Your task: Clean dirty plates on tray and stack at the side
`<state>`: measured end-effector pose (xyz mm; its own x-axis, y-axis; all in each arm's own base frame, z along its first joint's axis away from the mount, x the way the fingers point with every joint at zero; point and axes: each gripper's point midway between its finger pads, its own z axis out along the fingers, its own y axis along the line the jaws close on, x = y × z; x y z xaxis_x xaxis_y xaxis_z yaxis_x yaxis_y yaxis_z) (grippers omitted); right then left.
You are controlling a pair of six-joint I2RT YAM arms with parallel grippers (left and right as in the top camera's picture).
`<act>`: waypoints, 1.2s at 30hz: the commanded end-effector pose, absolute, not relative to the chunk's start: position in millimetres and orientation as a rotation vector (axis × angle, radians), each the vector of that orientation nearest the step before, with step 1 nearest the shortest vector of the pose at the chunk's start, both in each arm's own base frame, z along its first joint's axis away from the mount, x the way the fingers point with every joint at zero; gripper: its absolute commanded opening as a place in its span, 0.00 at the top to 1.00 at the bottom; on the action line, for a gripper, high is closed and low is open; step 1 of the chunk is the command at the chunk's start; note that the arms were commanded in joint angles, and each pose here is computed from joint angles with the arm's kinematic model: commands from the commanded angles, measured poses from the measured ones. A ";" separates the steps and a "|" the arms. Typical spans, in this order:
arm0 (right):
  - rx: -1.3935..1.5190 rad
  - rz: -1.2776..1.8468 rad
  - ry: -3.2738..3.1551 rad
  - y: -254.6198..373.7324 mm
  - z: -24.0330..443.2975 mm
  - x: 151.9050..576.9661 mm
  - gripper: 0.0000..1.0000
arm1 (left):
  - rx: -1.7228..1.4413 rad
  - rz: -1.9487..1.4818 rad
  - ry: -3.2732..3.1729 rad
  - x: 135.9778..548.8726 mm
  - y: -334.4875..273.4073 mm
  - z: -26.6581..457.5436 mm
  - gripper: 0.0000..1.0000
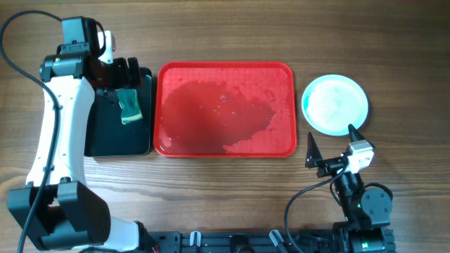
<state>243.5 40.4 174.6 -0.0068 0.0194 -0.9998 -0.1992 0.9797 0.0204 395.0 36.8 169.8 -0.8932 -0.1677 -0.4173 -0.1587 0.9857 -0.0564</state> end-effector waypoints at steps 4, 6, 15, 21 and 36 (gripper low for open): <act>-0.146 0.150 1.560 38.1 176.4 243.6 0.00 | -0.229 -0.038 2.655 391.4 35.5 187.7 0.00; -0.145 0.150 1.559 38.0 176.5 243.6 0.00 | -0.216 -0.032 2.564 391.5 35.6 208.3 0.00; -0.145 0.150 1.560 38.1 176.4 243.6 0.00 | -0.076 -0.115 1.890 312.0 9.1 268.8 0.00; -0.145 0.150 1.560 38.0 176.4 243.6 0.00 | -0.018 -0.115 1.627 255.1 -1.8 242.2 0.00; -0.145 0.150 1.560 38.0 176.4 243.6 0.00 | 0.012 -0.126 1.576 248.4 -9.5 174.6 0.00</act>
<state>243.5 40.4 174.1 -0.0087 0.0192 -0.9998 -0.1992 0.9797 0.0206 247.7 -6.7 184.4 -0.0054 -0.0729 -0.9973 0.0760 0.9944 -0.0731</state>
